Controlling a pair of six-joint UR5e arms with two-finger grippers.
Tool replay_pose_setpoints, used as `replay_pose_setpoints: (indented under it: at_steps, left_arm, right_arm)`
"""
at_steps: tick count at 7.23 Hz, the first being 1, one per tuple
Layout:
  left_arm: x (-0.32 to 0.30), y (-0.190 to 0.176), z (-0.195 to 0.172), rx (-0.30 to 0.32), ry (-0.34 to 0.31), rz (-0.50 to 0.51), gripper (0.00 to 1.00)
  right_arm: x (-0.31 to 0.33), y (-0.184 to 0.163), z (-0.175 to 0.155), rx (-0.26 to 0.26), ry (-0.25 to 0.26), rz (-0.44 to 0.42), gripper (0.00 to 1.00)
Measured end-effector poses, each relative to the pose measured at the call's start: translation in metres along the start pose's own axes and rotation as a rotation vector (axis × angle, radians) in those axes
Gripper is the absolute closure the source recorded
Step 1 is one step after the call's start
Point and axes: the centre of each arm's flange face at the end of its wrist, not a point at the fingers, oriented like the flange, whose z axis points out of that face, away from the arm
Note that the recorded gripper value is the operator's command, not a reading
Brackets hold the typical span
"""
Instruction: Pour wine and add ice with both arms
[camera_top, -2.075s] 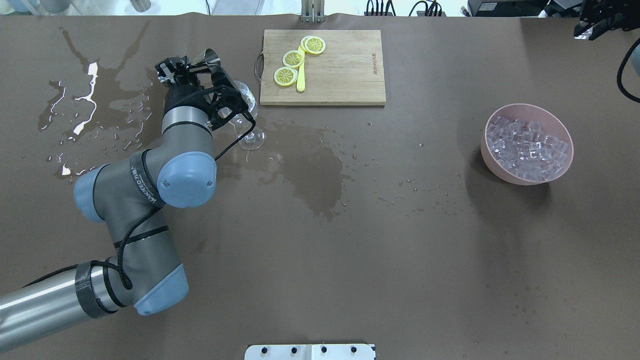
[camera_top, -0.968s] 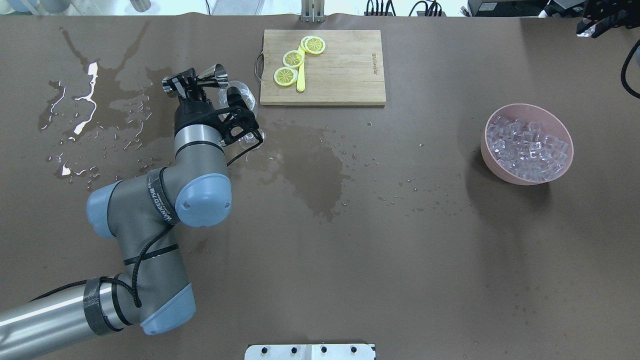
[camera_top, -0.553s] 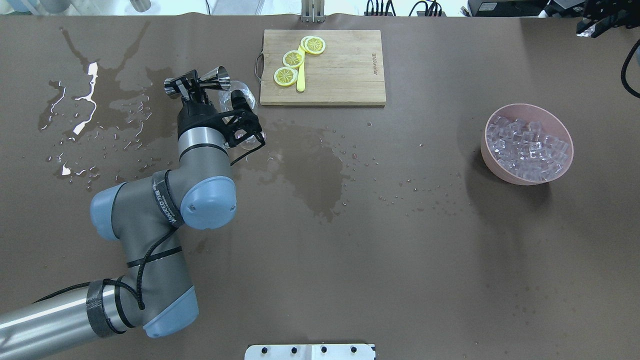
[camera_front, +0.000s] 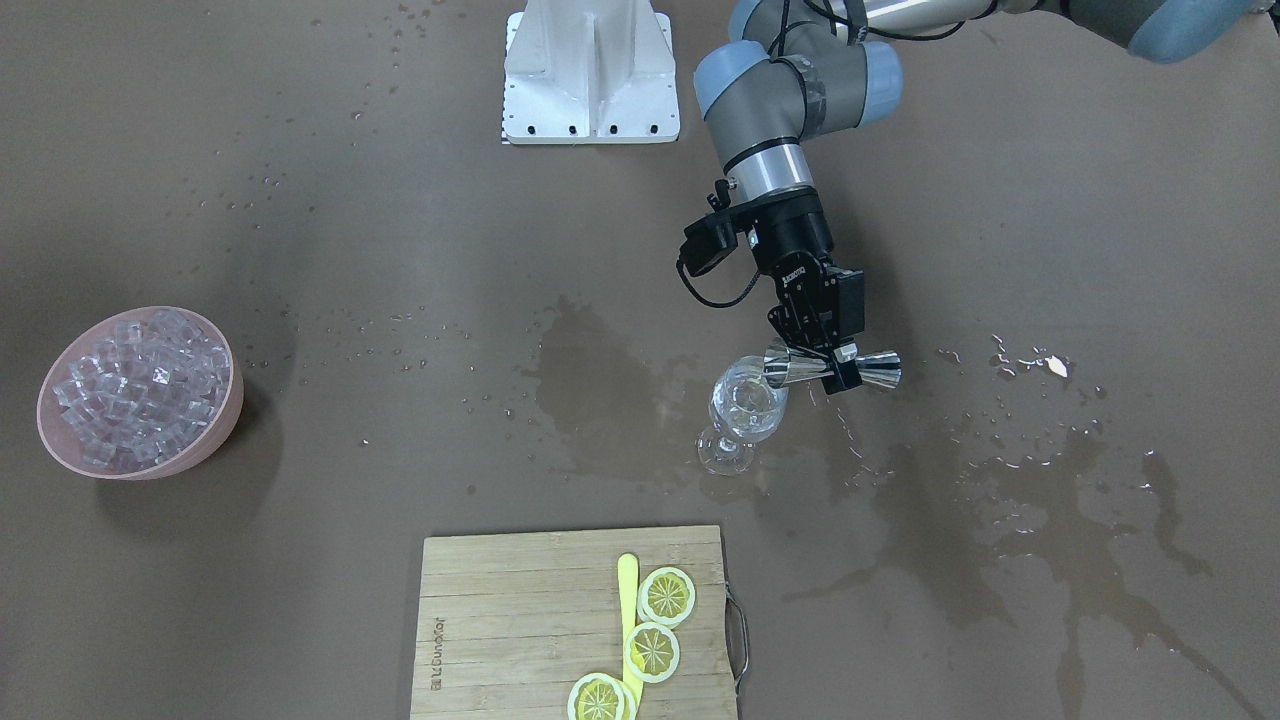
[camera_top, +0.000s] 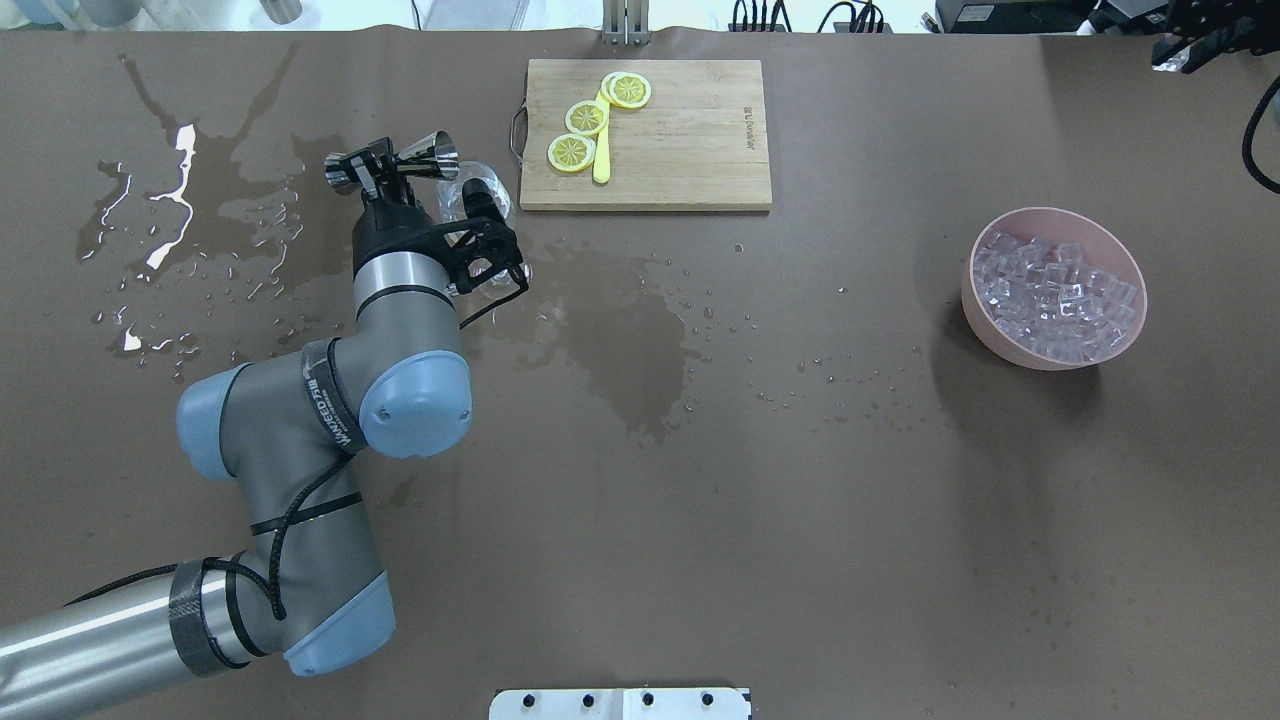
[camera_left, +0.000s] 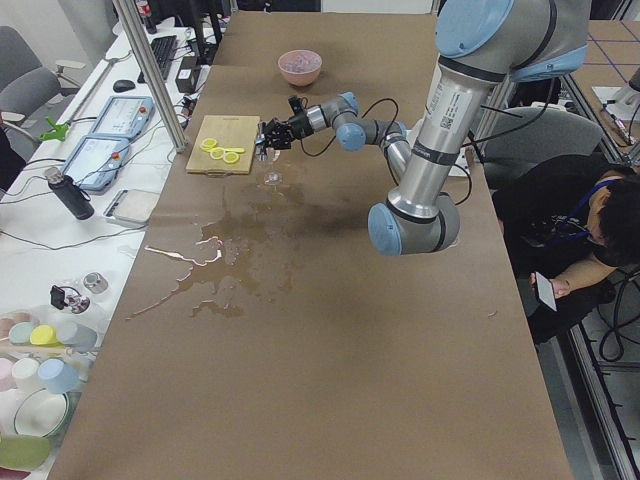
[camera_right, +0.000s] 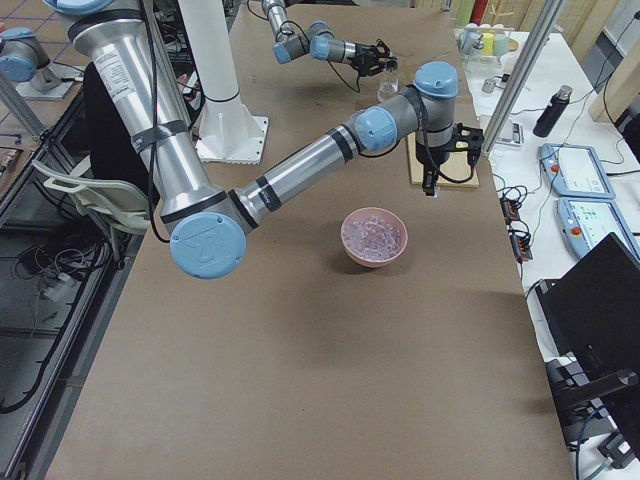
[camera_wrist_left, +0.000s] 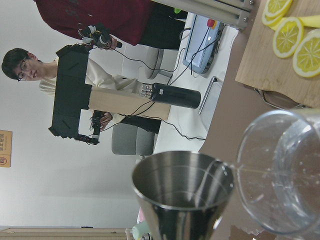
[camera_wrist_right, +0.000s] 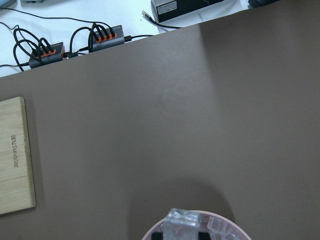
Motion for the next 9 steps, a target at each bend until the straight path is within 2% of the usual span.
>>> replay_pose_setpoints:
  at_steps: [5,9]
  left_arm:
    - [-0.009,-0.006,-0.004,-0.016,-0.029,0.091,0.87]
    - [-0.015,-0.010,-0.009,-0.015,-0.028,0.089,0.88]
  right_arm:
    - [-0.001,0.000,-0.001,0.001,-0.001,0.001,1.00]
    - [0.000,-0.001,-0.004,-0.004,-0.013,0.005,1.00]
